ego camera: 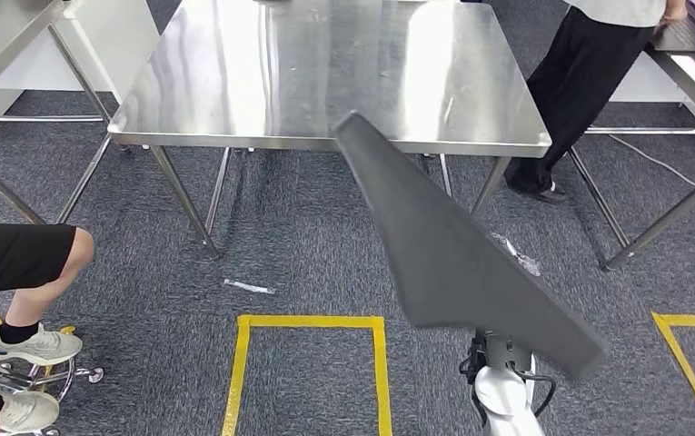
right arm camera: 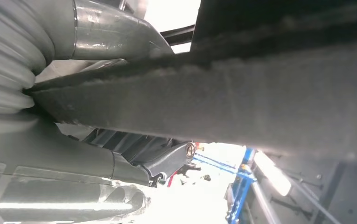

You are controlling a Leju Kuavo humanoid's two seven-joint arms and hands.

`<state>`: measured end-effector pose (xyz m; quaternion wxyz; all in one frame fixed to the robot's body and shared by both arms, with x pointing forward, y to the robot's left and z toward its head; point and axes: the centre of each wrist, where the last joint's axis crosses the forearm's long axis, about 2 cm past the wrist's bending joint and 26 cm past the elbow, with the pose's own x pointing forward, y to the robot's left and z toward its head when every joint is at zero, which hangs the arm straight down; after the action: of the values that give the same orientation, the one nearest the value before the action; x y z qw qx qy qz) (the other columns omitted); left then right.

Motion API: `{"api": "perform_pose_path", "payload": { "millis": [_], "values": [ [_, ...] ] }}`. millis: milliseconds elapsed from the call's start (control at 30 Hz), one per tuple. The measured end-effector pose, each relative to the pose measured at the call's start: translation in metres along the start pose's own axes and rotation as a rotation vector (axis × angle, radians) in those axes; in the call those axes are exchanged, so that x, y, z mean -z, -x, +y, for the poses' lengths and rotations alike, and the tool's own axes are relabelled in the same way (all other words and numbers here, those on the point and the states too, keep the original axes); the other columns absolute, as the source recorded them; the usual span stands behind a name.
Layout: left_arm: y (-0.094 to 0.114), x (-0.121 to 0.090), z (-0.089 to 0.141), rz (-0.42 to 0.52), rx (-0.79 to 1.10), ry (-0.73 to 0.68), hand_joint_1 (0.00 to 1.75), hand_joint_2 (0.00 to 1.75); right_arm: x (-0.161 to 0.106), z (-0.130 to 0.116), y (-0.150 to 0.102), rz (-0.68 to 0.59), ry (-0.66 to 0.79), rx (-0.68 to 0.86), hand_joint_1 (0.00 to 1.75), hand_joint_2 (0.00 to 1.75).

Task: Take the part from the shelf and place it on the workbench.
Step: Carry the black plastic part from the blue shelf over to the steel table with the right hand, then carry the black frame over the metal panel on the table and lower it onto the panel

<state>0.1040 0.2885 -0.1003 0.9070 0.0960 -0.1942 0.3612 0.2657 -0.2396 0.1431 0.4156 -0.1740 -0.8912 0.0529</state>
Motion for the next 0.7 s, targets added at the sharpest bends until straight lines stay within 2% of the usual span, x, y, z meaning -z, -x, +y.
{"api": "perform_pose_path", "payload": {
  "millis": [700],
  "values": [
    [-0.0007, 0.0003, 0.0001, 0.001, -0.009, 0.010, 0.00, 1.75, 0.0064, 0.0043, 0.0037, 0.010, -0.005, 0.009, 1.73, 1.75]
  ]
}}
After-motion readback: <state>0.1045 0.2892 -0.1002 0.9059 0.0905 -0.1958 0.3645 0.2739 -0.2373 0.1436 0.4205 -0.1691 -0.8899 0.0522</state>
